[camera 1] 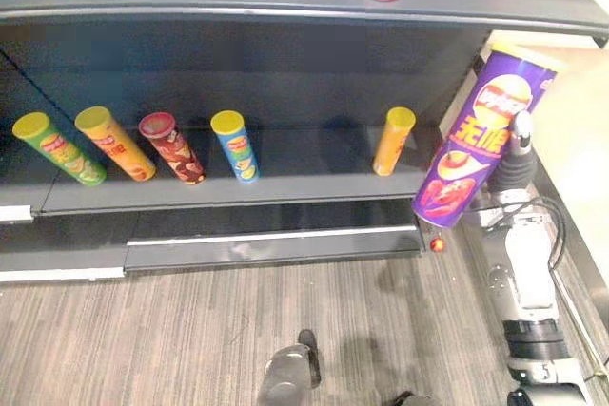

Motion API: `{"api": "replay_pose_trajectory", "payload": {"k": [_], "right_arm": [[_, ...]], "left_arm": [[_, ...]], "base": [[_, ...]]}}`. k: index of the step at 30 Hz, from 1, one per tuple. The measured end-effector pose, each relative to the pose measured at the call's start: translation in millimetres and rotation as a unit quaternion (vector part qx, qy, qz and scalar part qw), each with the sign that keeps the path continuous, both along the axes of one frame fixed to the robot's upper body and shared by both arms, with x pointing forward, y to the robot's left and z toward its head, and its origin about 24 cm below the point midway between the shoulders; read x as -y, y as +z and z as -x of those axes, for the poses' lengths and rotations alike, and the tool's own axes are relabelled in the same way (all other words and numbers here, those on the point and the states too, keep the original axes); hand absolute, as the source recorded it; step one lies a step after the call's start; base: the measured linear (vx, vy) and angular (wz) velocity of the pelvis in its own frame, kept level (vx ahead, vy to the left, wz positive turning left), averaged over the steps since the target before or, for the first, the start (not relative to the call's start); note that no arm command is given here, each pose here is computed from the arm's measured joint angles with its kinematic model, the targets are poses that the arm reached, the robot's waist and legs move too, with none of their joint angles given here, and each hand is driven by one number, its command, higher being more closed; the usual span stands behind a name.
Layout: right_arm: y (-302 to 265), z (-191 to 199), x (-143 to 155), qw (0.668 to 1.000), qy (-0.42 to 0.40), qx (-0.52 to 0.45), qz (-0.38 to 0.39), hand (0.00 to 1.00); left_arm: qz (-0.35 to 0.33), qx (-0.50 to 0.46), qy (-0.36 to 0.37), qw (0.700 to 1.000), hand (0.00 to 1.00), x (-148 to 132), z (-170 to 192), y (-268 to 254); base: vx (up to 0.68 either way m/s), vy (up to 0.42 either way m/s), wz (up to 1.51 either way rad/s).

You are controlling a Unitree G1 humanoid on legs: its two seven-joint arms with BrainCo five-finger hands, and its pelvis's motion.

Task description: Put the gum and the chips on the shelf.

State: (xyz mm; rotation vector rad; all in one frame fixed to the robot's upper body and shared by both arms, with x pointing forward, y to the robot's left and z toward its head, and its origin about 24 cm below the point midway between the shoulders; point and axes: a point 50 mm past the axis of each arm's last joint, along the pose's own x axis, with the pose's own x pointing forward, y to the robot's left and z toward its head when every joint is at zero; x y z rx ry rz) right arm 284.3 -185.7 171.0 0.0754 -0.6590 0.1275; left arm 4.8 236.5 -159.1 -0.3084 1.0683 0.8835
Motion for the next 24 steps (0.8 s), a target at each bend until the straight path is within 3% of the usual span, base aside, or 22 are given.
{"api": "replay_pose_trajectory", "payload": {"k": [7, 16, 21, 24], "right_arm": [[-23, 23, 11, 0.999, -0.026, -0.028, 0.004, 1.0], [-5, 25, 29, 0.994, -0.105, 0.03, -0.031, 1.0], [-7, 27, 15, 0.998, -0.06, 0.036, -0.005, 1.0], [-9, 26, 16, 0.998, -0.065, 0.023, -0.009, 1.0]], "left_arm": [[-0.037, 0.017, -0.049, 0.998, 0.0, -25, -23, 9], [-0.043, -0.003, -0.02, 0.999, 0.0, -28, -20, 7], [-0.006, -0.009, 0.018, 1.0, 0.0, -2, -11, -2], [-0.006, -0.011, 0.022, 1.0, 0.0, -1, -9, -2]], "base": [[0.08, 0.024, 1.19], [0.17, -0.141, 0.49], [0.09, -0.243, -0.13], [-0.01, -0.142, 0.02]]}}
